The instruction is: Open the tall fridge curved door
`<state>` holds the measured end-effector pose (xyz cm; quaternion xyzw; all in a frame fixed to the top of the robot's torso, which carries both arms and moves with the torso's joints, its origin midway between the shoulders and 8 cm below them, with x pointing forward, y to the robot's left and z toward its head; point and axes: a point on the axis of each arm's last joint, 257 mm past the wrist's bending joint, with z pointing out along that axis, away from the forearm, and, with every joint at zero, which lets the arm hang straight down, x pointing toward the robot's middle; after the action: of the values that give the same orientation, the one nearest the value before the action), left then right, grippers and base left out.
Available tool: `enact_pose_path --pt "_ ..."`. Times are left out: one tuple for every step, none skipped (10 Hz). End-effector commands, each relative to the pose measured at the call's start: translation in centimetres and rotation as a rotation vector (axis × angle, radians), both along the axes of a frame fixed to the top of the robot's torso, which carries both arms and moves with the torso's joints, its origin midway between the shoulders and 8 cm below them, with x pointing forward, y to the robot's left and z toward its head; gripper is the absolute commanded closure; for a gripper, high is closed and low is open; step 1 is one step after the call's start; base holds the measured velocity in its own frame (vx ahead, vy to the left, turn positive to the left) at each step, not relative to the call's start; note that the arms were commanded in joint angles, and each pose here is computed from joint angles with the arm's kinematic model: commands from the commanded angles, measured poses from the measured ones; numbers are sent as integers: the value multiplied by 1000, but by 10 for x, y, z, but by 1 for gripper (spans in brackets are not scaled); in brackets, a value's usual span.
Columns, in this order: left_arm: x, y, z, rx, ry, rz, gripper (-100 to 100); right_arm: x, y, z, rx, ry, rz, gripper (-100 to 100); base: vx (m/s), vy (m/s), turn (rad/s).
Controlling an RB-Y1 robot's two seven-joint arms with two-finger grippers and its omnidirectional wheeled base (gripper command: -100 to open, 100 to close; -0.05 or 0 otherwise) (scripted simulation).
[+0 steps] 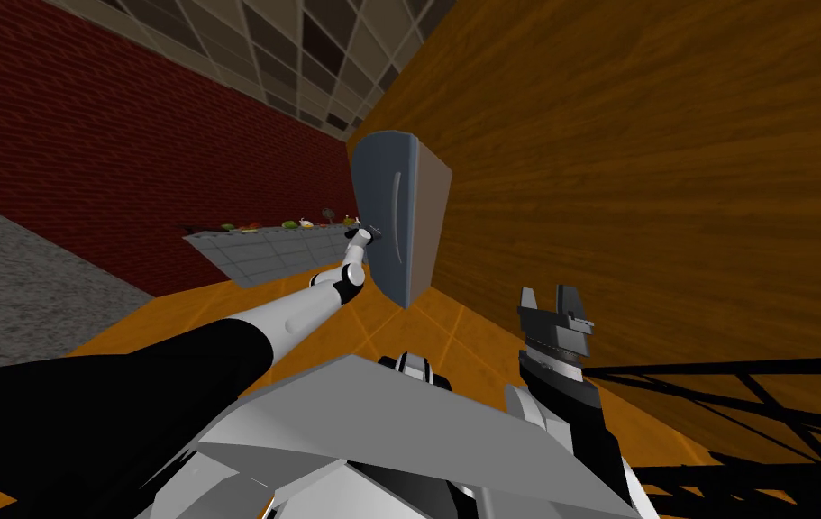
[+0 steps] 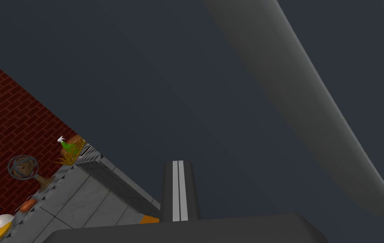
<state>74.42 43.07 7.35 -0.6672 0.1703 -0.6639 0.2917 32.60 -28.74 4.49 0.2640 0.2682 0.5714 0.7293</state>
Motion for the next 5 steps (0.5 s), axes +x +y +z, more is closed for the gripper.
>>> enact_pose_path --pt "4 -17 -1 1 1 -34 100 0 0 0 0 0 0 0 -161 262 -43" --pt "7 -32 0 1 0 -63 100 0 0 0 0 0 0 0 -136 271 -51" --pt "7 -32 0 1 0 -63 100 0 0 0 0 0 0 0 -167 236 -40" --pt "9 -47 2 2 -1 -92 100 0 0 0 0 0 0 0 -174 286 -70" --pt "9 -47 2 2 -1 -92 100 0 0 0 0 0 0 0 -152 249 -47"
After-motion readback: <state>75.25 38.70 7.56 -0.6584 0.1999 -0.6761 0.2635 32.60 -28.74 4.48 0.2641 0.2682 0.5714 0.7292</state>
